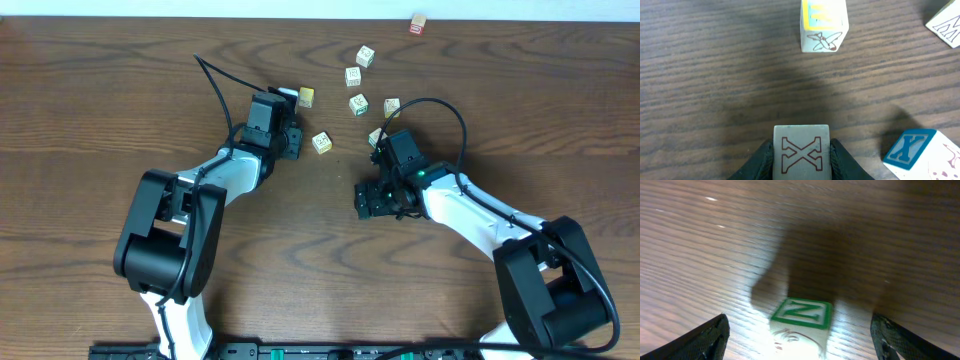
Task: Lift 3 blocks
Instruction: 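Grasp the X block with the left gripper and carry it toward center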
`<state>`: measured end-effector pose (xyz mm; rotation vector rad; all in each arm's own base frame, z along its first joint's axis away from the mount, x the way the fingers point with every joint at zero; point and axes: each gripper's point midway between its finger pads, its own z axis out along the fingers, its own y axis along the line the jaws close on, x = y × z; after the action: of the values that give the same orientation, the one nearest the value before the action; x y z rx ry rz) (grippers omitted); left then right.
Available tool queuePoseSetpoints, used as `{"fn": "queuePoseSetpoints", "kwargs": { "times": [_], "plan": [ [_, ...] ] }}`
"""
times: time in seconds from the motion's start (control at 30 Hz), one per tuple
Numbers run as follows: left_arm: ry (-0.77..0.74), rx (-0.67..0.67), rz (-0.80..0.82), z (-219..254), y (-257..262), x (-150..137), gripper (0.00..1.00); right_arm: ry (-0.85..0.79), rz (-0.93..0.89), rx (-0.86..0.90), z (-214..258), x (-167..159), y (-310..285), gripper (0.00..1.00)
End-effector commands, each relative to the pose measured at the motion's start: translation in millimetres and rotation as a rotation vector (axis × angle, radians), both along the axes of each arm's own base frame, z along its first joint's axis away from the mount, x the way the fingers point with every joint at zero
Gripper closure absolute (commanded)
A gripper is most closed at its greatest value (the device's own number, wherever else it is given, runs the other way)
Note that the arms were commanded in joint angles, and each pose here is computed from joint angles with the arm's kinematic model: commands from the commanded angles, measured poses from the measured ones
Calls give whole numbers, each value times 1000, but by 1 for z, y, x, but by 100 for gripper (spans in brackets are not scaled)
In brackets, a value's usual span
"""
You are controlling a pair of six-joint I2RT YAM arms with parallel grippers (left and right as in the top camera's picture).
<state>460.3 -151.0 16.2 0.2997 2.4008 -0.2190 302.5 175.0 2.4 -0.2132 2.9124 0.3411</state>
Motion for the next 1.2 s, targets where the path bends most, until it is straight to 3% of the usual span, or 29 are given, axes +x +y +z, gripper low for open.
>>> {"fn": "queuePoseSetpoints", "kwargs": {
  "times": [0.0, 0.13, 0.37, 0.57, 0.97, 1.17],
  "plan": [
    [24, 2, 26, 2, 6, -4, 86, 116, 12, -123, -33, -25, -23, 10],
    [79, -29, 81, 10, 9, -16, 92, 77, 46, -125, -5, 1, -18, 1],
    [109, -86, 158, 60, 18, -43, 93, -50, -10, -111, 40, 67, -54, 1],
    [66, -141, 190, 102, 24, -69, 93, -70, 54, -34, 58, 81, -62, 1],
    [205, -191, 169, 56, -11, -149, 92, -138, 158, -19, 31, 106, -37, 1],
    [174, -200, 162, 60, -41, -160, 93, -105, 233, -38, -12, 125, -22, 14]
  ]
}}
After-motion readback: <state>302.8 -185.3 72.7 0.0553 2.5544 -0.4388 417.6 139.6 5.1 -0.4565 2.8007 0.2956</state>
